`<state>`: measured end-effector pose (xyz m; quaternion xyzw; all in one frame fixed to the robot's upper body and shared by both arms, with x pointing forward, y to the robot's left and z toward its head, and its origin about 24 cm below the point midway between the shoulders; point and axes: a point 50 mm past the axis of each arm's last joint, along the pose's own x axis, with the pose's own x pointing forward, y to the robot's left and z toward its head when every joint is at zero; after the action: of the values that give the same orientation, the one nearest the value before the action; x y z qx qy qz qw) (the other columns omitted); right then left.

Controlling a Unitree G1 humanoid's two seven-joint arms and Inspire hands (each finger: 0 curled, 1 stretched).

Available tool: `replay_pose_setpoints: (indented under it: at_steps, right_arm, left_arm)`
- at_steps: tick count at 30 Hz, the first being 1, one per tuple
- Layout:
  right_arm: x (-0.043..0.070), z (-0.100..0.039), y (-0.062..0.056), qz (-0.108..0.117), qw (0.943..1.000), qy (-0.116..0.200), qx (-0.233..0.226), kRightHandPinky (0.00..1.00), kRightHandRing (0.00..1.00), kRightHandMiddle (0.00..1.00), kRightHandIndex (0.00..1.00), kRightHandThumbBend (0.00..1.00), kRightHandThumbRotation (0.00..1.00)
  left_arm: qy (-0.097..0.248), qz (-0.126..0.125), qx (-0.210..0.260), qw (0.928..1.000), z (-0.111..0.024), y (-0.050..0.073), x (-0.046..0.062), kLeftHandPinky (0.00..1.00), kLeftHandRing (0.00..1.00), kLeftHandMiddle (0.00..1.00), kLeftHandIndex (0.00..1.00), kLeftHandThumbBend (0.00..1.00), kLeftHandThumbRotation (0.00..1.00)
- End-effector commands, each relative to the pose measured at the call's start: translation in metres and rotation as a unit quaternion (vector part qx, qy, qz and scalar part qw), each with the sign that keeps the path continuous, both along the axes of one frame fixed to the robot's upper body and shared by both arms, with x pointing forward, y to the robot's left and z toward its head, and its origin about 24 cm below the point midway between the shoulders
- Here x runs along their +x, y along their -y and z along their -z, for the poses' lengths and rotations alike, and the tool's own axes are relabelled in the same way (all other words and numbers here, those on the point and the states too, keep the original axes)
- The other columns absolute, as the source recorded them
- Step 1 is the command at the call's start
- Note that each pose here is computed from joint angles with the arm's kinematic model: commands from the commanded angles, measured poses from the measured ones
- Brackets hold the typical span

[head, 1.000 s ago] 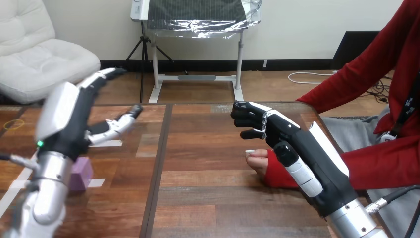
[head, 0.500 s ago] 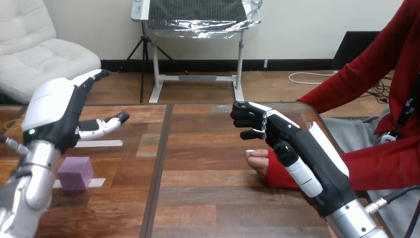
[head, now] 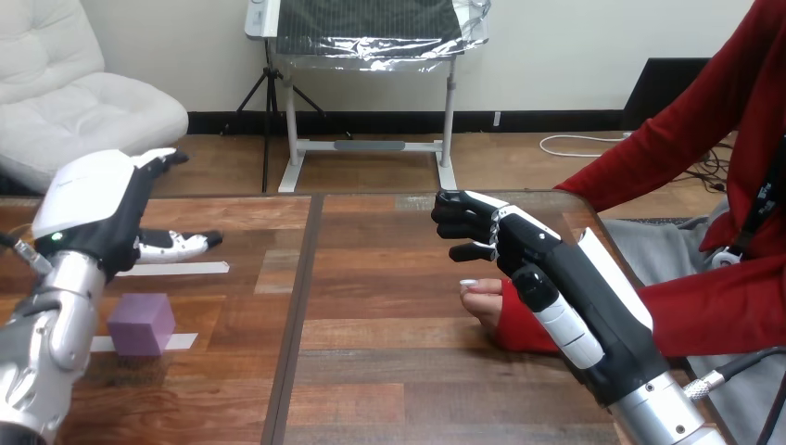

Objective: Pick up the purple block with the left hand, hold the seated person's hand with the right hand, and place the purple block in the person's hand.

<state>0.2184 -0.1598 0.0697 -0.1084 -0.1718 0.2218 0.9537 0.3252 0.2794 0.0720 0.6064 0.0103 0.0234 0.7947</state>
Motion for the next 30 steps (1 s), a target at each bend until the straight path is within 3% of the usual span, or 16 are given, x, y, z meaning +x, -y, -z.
replay_pose_setpoints:
  at_steps: [1,15,30]
  right_arm:
    - [0.005,-0.014,-0.001,-0.003,0.9995,0.032,0.001,0.76,0.82,0.83,0.84,0.91,1.0]
    - [0.005,-0.015,0.001,-0.005,0.9995,0.031,0.0,0.75,0.81,0.83,0.83,0.91,1.0]
    - [0.004,-0.018,0.002,-0.003,0.9994,0.032,-0.009,0.75,0.82,0.83,0.83,0.93,1.0]
  left_arm:
    - [0.022,-0.009,0.005,0.9997,-0.02,0.001,0.017,0.8,0.84,0.84,0.84,0.8,0.32]
    - [-0.014,-0.048,0.006,0.9987,-0.006,0.0,0.021,0.81,0.85,0.85,0.84,0.8,0.27]
    - [-0.047,-0.07,0.01,0.9964,0.007,0.0,0.024,0.81,0.85,0.85,0.84,0.77,0.22]
